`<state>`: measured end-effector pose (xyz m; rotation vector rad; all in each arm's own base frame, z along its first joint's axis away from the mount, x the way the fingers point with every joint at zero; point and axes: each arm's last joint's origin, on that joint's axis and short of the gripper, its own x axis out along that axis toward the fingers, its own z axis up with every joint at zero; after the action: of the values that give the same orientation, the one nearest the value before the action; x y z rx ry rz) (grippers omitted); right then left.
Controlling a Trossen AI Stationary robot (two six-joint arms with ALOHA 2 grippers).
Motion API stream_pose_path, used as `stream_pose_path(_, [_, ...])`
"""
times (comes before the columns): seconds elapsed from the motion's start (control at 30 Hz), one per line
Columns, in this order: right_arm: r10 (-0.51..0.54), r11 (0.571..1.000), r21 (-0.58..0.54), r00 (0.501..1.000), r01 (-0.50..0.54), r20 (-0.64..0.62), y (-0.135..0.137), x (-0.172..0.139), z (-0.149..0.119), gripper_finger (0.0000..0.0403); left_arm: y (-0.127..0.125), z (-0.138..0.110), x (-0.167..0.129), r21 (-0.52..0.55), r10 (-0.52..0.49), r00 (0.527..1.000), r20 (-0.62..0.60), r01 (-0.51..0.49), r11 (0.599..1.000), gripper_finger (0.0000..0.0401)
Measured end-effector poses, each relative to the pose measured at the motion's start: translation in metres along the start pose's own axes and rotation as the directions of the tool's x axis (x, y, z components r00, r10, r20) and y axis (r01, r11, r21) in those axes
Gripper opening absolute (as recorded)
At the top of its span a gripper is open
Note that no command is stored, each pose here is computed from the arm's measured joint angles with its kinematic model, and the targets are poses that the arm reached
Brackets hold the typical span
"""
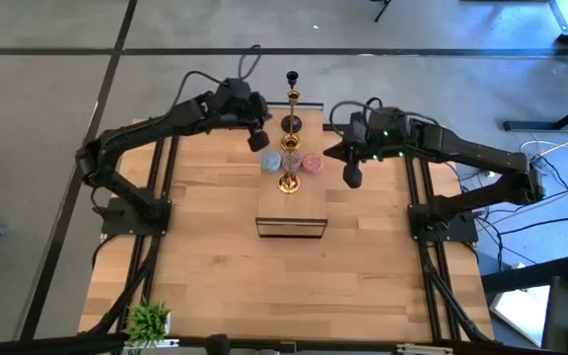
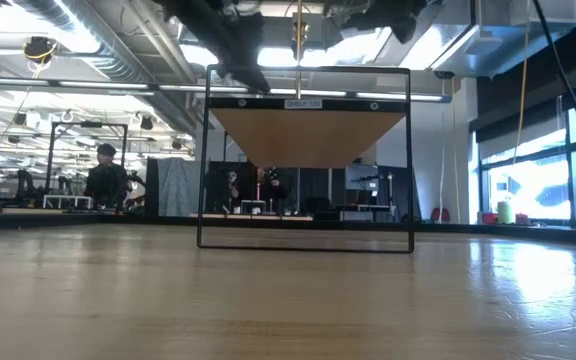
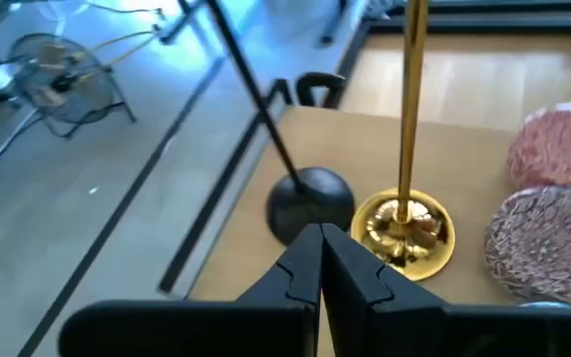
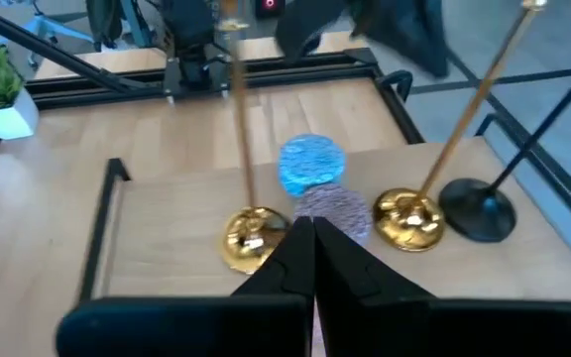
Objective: Pick & Place candle stick holders
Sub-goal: Adjust the shelf
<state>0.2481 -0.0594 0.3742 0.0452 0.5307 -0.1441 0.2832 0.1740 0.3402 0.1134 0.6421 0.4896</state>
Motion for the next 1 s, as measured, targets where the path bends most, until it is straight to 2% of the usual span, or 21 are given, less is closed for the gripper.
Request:
stream_pose_path(0.13, [0.01, 1.0, 0.007, 1.0, -0.01, -0.01, 0.022, -0.006, -0.001, 0.0, -0.003, 0.001, -0.023, -0.056, 0.037, 0.999, -0.007, -0.038, 0.998, 0.0001])
stream_pose_path(0.33, [0.025, 1.0, -0.004, 1.0, -0.025, -0.004, 0.061, -0.017, -0.004, 0.0, -0.024, -0.007, -0.054, -0.119, 0.097, 0.995, 0.014, -0.095, 0.988, 0.0001])
stream_pose_path(0.47, [-0.008, 0.999, 0.044, 1.0, 0.008, -0.017, 0.084, -0.024, -0.009, 0.0, -0.04, -0.015, -0.07, -0.15, 0.082, 0.996, 0.037, -0.075, 0.986, 0.0001])
stream_pose_path(0.57, [-0.08, 0.991, 0.108, 0.997, 0.081, -0.019, 0.089, -0.038, -0.015, 0.0, -0.053, -0.019, -0.08, -0.181, 0.077, 0.996, 0.046, -0.067, 0.981, 0.0001])
stream_pose_path(0.67, [-0.124, 0.98, 0.162, 0.991, 0.114, 0.055, 0.092, -0.056, -0.015, 0.0, -0.064, -0.02, -0.09, -0.189, 0.05, 0.996, 0.069, -0.036, 0.981, 0.0001])
stream_pose_path(0.83, [-0.133, 0.971, 0.219, 0.976, 0.094, 0.17, 0.097, -0.078, -0.033, 0.0, -0.084, -0.018, -0.105, -0.172, -0.015, 0.993, 0.115, 0.035, 0.984, 0.0001])
stream_pose_path(1.0, [-0.149, 0.954, 0.288, 0.961, 0.078, 0.232, 0.102, -0.079, -0.063, 0.0, -0.103, -0.017, -0.115, -0.142, -0.056, 0.989, 0.137, 0.076, 0.987, 0.0001])
